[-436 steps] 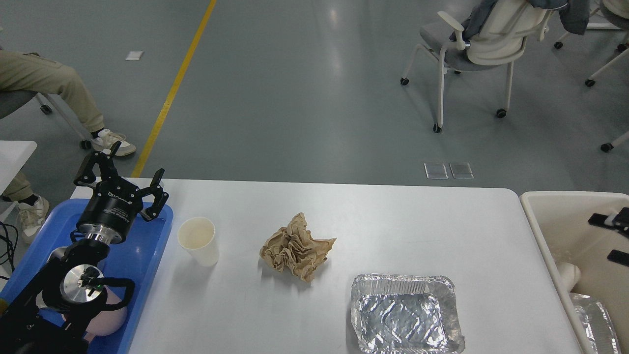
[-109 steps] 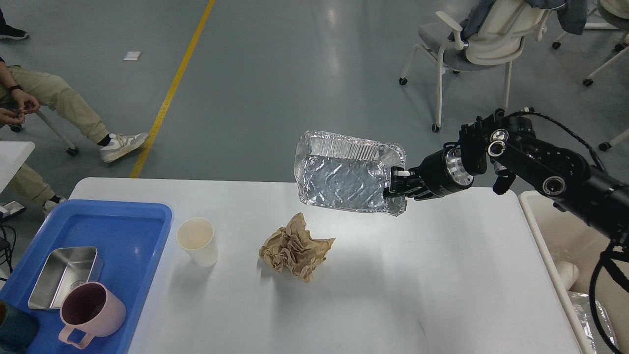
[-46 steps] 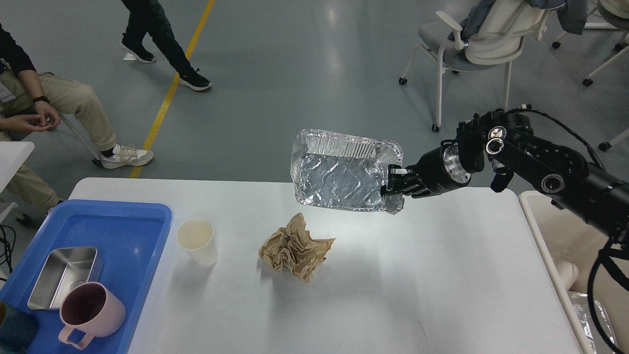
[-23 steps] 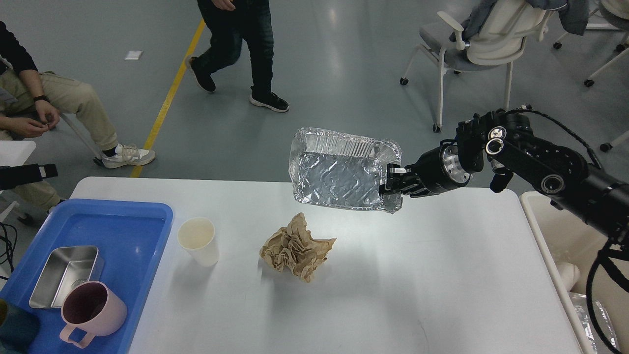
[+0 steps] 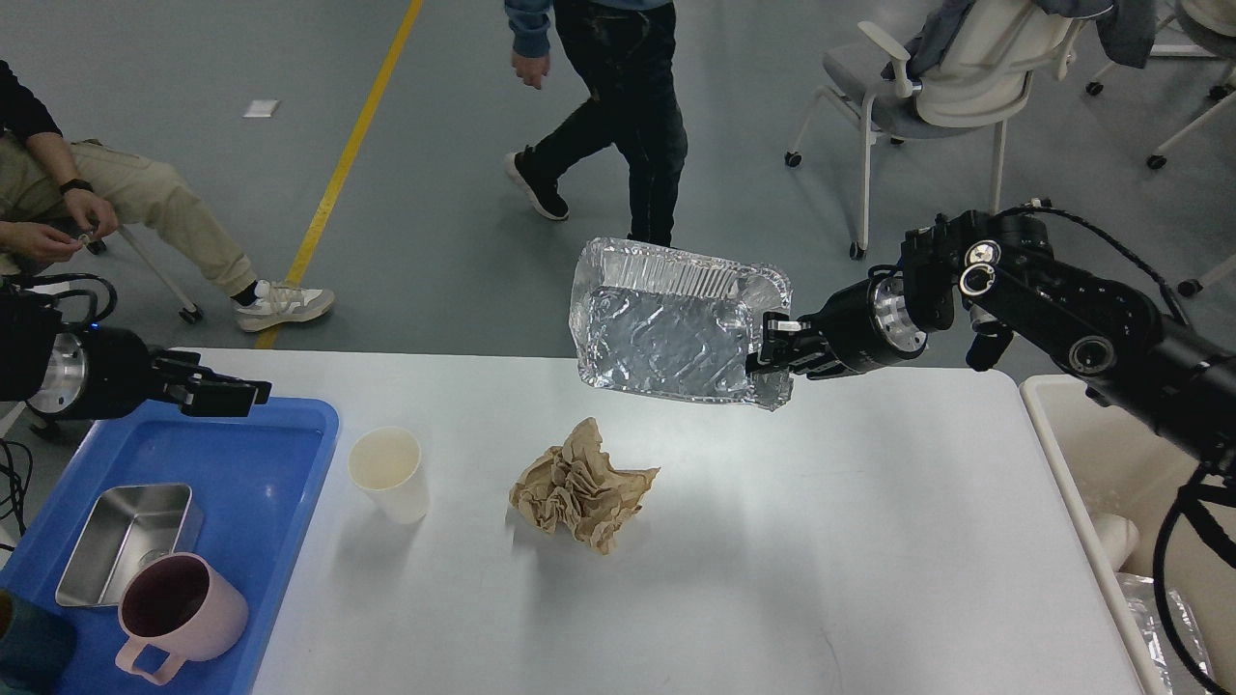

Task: Tidy desktop

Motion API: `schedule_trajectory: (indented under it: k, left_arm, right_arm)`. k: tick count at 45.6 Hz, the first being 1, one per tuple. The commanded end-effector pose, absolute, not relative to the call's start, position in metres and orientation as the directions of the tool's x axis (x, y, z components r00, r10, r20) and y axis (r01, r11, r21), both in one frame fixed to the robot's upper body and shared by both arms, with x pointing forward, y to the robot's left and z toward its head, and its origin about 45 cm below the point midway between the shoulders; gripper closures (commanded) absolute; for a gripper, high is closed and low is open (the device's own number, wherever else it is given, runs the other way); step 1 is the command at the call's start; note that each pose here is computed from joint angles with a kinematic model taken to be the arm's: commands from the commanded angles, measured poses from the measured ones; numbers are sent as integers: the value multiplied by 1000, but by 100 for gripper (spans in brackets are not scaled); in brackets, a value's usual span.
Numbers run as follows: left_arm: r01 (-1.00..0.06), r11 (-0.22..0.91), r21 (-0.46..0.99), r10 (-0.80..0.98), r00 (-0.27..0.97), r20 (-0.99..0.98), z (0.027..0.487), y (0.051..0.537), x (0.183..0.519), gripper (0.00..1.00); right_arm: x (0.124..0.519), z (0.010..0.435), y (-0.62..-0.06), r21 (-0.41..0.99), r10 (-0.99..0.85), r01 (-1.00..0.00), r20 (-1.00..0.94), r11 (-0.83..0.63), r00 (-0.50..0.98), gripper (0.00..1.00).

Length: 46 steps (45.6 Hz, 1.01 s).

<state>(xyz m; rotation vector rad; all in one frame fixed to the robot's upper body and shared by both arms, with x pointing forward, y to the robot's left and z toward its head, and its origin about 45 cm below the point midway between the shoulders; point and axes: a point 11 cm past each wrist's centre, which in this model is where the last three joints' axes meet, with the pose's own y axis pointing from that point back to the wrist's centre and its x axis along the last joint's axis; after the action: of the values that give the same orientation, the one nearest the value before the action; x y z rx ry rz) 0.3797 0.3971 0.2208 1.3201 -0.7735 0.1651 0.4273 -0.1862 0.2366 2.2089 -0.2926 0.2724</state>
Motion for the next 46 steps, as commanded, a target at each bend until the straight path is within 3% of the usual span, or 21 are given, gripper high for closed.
schedule_trajectory:
  k: [1,14,46]
  left_arm:
    - [-485,243,840,-395,741,543,201,394,375,3]
    - [-468,236,852,-485,702,520,176,370,388,3]
    - [-446,298,844,-484,692,536,151,317,405,3]
  right_arm:
    - [427,237,-186,743,-114,-305,298,-596,948,100]
    - [428,237,-188,744,-118,-308,299,-592,947,100]
    - [428,236,-192,745,-123,-311,297,-590,947,100]
